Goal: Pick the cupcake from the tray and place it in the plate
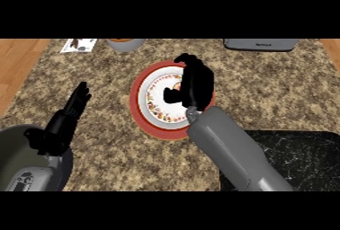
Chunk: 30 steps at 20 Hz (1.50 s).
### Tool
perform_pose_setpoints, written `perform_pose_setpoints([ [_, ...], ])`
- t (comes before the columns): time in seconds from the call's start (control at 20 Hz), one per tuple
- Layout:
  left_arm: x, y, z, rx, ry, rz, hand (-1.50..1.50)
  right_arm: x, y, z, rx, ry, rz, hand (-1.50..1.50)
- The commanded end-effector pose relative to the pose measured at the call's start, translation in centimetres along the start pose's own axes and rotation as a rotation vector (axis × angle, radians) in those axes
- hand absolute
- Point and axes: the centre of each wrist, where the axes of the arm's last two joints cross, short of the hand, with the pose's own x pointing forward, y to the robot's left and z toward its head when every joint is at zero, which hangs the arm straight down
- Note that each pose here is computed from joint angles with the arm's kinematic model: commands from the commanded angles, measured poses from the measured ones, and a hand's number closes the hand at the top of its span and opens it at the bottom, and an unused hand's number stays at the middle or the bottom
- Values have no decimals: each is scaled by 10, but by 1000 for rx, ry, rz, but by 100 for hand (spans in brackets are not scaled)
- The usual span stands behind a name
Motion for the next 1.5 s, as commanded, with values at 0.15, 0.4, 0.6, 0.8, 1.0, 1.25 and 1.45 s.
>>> perform_pose_setpoints([
  [0.15,-25,2,11,-5,91,6,0,-18,25,0,-29,135,-133,-150],
  [0.4,-22,13,14,42,88,-5,0,-9,9,-4,-182,92,-364,-150],
  [0.6,-24,17,9,54,90,-12,0,-23,-3,-7,-213,143,-517,-150],
  [0.8,-33,1,17,83,120,5,0,-55,-31,8,-205,109,-630,-150],
  [1.0,-27,7,18,85,98,-7,0,-105,-36,36,-215,91,-651,-150],
  [1.25,-27,19,25,85,107,4,0,-164,-64,56,-142,20,-644,-150],
  [1.45,-35,32,34,83,118,-6,0,-195,-65,71,-98,-13,-628,-150],
])
